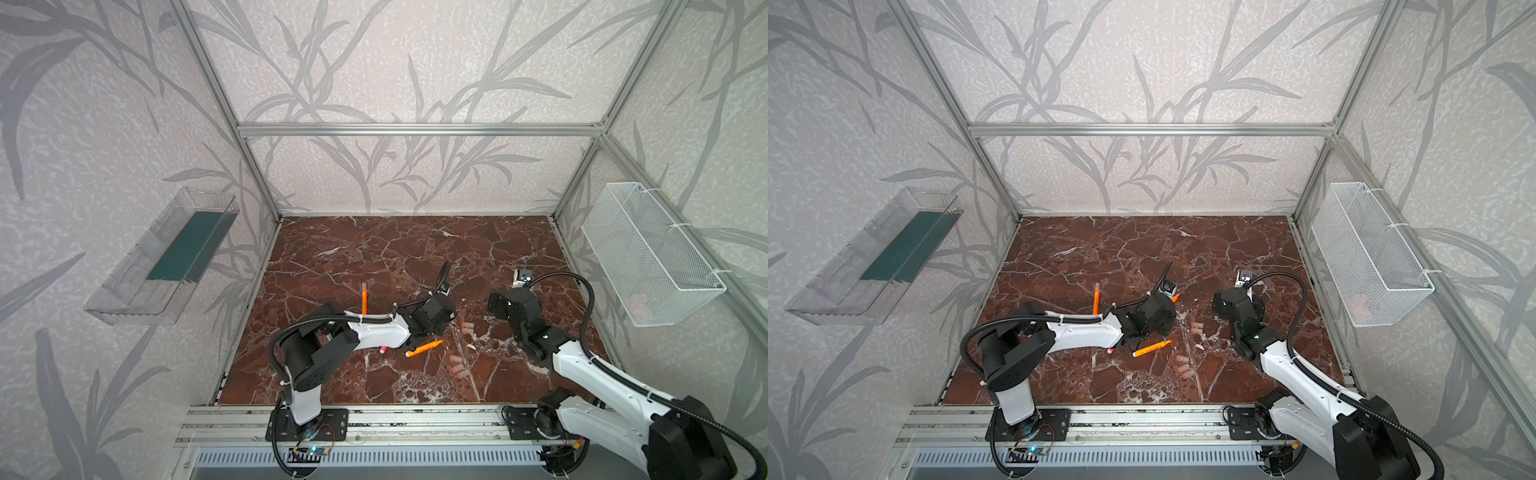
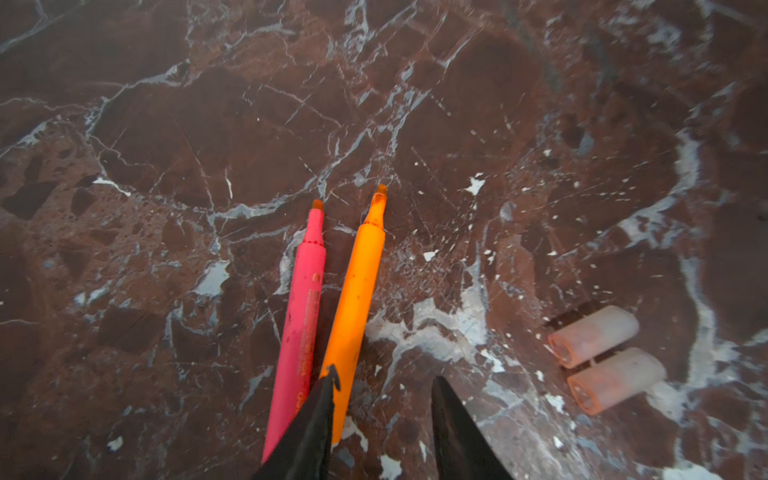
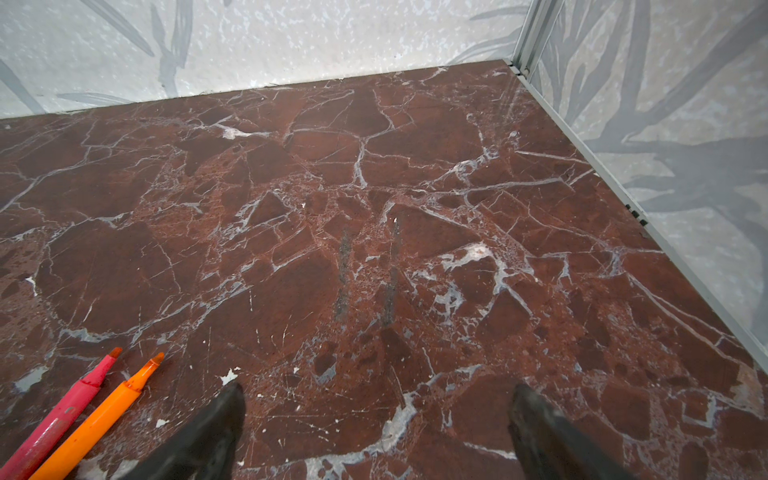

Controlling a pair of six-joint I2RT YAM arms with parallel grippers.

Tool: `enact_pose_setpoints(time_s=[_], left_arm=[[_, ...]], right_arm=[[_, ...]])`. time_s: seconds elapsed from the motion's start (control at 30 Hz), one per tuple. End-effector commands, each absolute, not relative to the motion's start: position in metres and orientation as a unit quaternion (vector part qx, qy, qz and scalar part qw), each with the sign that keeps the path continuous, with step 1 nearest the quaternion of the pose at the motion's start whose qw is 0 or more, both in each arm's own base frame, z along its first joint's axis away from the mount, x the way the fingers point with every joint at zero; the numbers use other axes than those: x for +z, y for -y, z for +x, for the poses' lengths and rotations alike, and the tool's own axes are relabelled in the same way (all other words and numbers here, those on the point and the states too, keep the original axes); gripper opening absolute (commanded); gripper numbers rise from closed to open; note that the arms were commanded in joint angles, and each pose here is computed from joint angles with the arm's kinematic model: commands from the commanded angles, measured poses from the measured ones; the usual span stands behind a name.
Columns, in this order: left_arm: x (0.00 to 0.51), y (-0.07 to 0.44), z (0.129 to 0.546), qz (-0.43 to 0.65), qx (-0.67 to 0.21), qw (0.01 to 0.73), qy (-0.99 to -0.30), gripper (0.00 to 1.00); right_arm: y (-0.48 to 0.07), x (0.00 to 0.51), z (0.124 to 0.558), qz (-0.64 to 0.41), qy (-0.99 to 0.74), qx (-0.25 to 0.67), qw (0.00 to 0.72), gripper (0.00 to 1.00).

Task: Insert the pens into the pen caps
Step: 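Reach the left gripper down and grasp the uncapped orange highlighter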

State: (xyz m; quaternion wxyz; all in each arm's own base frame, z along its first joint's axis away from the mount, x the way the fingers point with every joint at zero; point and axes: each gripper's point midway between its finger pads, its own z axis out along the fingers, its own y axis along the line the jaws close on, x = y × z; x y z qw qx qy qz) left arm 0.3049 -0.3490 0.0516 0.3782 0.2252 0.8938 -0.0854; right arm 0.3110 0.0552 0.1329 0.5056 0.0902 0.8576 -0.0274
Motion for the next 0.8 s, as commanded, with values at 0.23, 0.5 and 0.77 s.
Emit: enact_pose_setpoints(time_s=[0.23,0.5,0.77], left_arm=[[0.027,0.334,0.322,0.232,-0.02,0.343,-0.91,0.45],[0.016,0.337,0.317,0.242,-0.038,0.313,-0.918,0.36],[0.01,0.339,0.308,0.251,-0.047,0.283,-0.925,0.31]], right_arm=[[-0.057,0.138,0.315,0.088,-0.857,-0.027,0.507,0.97],[-0.057,0.137,0.316,0.089,-0.859,-0.03,0.504,0.97],[-0.056,0.136,0.317,0.09,-0.858,-0.031,0.505,0.97]])
